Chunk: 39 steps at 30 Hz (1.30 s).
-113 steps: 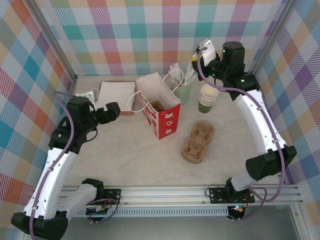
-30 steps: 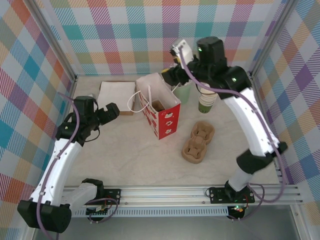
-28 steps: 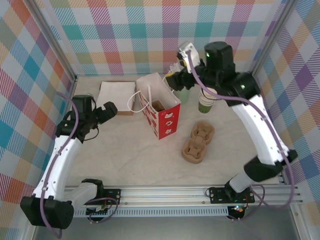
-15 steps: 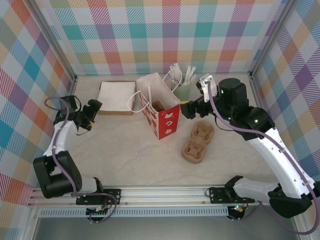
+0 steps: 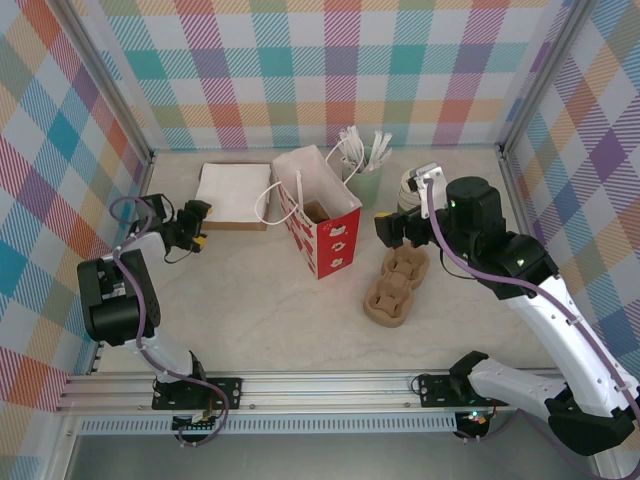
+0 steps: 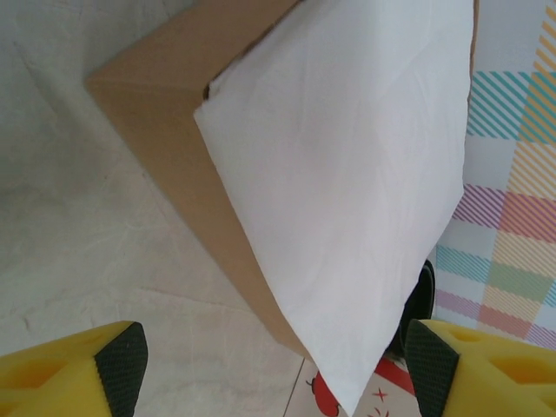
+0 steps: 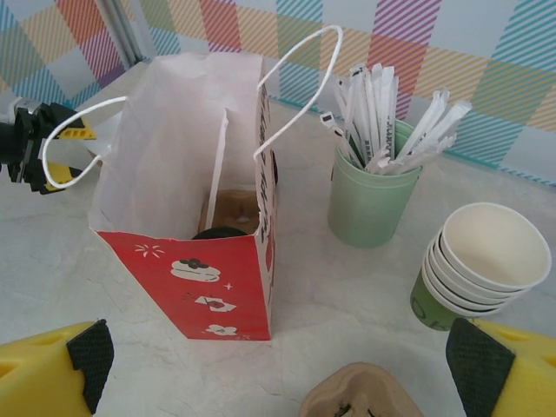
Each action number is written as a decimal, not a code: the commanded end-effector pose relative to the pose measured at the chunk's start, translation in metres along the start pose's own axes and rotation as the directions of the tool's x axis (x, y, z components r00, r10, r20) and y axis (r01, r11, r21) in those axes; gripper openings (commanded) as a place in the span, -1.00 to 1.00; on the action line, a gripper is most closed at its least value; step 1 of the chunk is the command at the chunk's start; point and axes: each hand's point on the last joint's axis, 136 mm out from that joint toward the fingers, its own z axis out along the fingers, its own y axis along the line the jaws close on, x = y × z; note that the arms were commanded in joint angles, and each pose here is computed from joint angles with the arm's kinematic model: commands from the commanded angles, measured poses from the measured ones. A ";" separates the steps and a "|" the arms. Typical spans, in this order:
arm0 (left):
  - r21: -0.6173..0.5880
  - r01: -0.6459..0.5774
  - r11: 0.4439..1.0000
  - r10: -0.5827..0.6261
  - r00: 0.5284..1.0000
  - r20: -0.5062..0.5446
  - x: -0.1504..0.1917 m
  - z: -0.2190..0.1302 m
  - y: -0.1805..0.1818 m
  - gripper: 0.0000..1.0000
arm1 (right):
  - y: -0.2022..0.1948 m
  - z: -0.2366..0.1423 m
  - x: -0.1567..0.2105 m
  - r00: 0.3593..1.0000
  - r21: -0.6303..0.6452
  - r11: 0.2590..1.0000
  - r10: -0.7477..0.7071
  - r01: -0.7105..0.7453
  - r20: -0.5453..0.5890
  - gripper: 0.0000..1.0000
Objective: Pack the takeout coffee
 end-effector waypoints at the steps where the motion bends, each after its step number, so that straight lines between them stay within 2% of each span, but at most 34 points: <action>1: 0.066 0.009 0.998 -0.009 1.000 -0.008 -0.007 0.008 -0.010 0.53 | -0.005 -0.003 -0.002 1.000 0.025 0.999 0.022 -0.023 0.019 1.00; 4: 0.063 0.018 0.998 -0.017 1.000 -0.018 -0.010 0.017 -0.007 0.43 | -0.005 0.000 -0.001 1.000 0.025 0.999 0.024 -0.025 0.014 1.00; 19: 0.057 0.014 0.998 -0.014 1.000 -0.010 -0.015 0.028 -0.005 -0.33 | -0.004 0.009 0.003 1.000 0.020 1.000 0.024 -0.024 -0.018 1.00; 31: 0.049 -0.023 0.999 0.023 1.000 -0.003 -0.015 0.019 -0.016 -0.74 | -0.002 0.014 0.006 0.999 0.014 1.000 0.021 -0.020 -0.033 1.00; 39: 0.050 -0.061 0.997 0.061 0.998 0.019 -0.013 0.004 -0.028 -0.84 | -0.004 0.013 0.008 0.999 0.022 1.000 0.016 -0.016 -0.037 1.00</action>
